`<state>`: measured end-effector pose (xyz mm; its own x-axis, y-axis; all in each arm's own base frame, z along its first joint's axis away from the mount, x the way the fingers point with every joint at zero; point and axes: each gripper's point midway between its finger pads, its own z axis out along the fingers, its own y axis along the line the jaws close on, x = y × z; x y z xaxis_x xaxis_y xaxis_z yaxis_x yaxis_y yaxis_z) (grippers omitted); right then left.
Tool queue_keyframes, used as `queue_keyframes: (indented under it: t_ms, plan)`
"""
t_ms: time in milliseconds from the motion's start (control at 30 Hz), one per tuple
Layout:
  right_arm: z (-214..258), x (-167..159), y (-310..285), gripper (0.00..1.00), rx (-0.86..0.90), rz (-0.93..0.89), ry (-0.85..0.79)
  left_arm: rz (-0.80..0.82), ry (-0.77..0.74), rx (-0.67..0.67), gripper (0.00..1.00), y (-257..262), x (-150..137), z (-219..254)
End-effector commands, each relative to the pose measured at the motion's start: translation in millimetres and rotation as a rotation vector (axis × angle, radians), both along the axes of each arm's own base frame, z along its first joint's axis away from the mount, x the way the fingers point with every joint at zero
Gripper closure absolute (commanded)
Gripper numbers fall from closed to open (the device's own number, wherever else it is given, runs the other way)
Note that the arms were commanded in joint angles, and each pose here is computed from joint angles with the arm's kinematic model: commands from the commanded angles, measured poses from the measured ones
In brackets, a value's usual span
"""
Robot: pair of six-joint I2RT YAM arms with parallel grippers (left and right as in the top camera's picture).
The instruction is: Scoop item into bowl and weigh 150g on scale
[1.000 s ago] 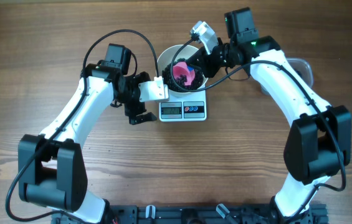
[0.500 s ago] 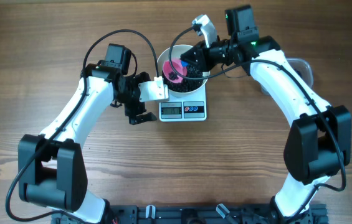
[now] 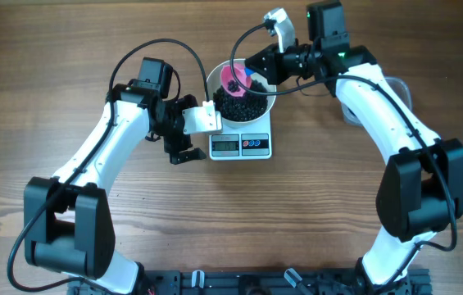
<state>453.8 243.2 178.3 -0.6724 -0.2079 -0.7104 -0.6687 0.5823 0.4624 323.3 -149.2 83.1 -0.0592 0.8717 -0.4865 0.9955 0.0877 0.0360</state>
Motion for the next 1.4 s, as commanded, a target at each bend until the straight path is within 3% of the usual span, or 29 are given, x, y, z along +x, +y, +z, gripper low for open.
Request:
queue_keyframes:
  t_ms: [0, 300, 600, 1000, 1133, 1367]
  plan:
    - [-13, 3, -5, 0.96, -0.047, -0.007, -0.014, 0.002, 0.009, -0.023, 0.0, -3, -3, 2]
    - [-44, 4, -22, 0.96, -0.216, 0.026, -0.123, 0.002, 0.009, -0.023, 0.0, -3, -3, 2]
    - [-54, -2, -14, 0.96, -0.223, 0.047, -0.104, 0.002, 0.009, -0.023, 0.0, -3, -3, 2]
    - [-51, -24, 20, 0.96, -0.134, 0.134, -0.054, 0.002, 0.009, -0.023, 0.0, -3, -3, 2]
    - [-47, -17, 19, 0.96, -0.104, 0.083, -0.027, 0.002, 0.009, -0.023, 0.0, -3, -3, 2]
    - [-12, 3, 16, 0.96, 0.116, 0.003, 0.035, 0.002, 0.009, -0.023, 0.0, -3, -3, 2]
